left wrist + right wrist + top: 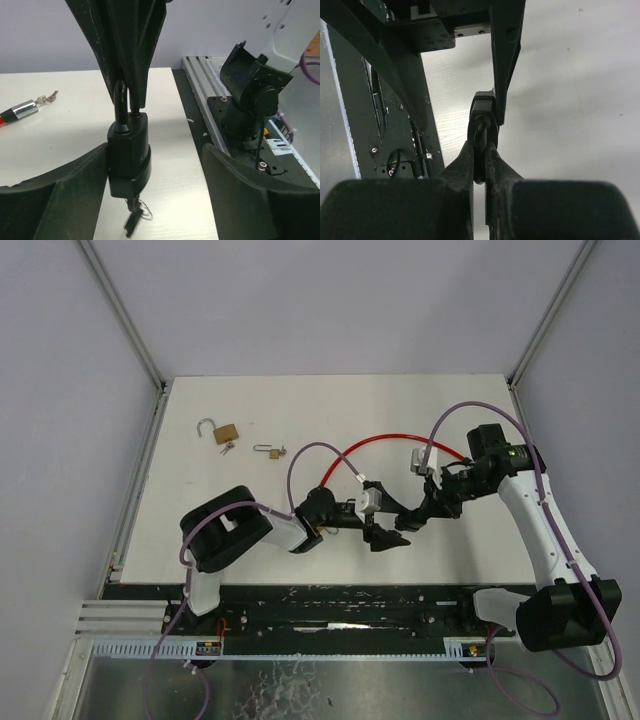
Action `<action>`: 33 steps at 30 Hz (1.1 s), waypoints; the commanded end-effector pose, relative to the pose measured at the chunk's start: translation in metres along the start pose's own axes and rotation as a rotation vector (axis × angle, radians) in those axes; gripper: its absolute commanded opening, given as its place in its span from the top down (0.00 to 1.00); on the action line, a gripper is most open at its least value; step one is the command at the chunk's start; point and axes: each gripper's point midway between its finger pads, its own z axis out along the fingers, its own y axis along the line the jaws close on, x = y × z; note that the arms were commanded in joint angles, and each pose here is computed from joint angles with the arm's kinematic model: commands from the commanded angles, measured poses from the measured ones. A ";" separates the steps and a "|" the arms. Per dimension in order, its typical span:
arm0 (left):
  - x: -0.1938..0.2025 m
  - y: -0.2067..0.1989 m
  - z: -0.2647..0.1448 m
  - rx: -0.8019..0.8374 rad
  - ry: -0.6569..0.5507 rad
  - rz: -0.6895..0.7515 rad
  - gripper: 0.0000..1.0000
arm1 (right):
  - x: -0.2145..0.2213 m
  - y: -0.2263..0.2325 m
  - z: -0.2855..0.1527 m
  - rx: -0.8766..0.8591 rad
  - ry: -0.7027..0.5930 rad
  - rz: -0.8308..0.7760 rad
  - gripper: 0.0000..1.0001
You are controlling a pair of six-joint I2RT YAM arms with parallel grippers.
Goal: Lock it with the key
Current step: Lock the lock.
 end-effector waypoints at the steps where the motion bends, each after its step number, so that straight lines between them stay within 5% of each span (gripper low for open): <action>1: 0.012 0.004 0.009 0.009 0.039 -0.011 0.32 | -0.029 0.006 -0.003 -0.032 -0.110 -0.085 1.00; 9: 0.019 0.005 0.017 0.034 0.063 -0.039 0.41 | -0.030 0.011 -0.001 -0.052 -0.131 -0.101 1.00; 15: -0.025 0.016 -0.026 -0.161 -0.137 -0.017 0.28 | -0.035 0.018 -0.012 -0.027 -0.151 -0.130 1.00; 20: -0.031 0.013 -0.043 -0.170 -0.145 -0.037 0.27 | -0.038 0.019 -0.031 0.047 -0.226 -0.115 1.00; 33: -0.013 0.008 -0.018 -0.044 -0.114 -0.099 0.53 | -0.043 0.021 -0.031 -0.002 -0.276 -0.101 1.00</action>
